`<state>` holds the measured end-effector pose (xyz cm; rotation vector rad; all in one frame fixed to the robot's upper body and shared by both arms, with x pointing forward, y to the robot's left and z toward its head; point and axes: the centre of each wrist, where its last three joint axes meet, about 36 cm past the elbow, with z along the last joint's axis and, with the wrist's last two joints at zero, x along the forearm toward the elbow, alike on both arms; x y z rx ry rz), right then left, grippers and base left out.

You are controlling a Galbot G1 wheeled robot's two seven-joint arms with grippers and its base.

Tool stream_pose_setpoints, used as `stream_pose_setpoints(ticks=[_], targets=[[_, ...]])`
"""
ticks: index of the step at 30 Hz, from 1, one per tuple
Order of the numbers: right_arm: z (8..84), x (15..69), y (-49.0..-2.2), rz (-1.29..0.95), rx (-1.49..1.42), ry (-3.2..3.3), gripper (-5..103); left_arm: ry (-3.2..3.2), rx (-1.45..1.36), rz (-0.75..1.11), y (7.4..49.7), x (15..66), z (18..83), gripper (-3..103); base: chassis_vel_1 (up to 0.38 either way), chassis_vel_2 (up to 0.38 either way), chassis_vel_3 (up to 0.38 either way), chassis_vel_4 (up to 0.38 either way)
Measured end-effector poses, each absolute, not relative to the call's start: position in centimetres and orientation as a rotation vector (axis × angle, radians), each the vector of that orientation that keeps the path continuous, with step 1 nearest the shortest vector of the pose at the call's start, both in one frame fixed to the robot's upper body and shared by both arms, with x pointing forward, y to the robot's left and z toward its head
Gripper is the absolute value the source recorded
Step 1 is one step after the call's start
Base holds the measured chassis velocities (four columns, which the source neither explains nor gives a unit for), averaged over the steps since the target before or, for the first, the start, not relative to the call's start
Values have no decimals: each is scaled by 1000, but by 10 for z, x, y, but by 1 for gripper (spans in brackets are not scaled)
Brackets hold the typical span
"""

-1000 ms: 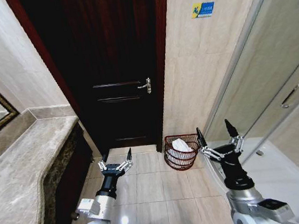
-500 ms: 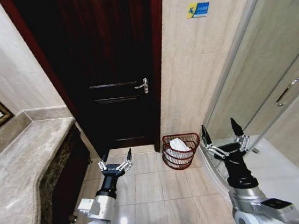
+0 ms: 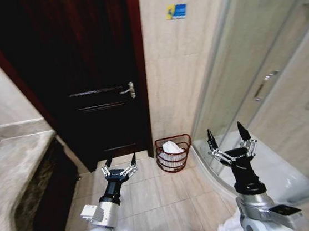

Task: Discard the used towel into the hamper.

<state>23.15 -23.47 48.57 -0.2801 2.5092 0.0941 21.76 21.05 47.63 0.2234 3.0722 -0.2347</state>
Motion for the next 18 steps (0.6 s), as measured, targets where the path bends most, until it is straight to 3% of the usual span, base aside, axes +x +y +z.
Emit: stream_pose_setpoints(ticks=[18], targets=[[483, 232, -236, 99, -274, 2510, 100, 3072, 223, -235, 211, 218, 476, 100, -124, -123, -129, -126]])
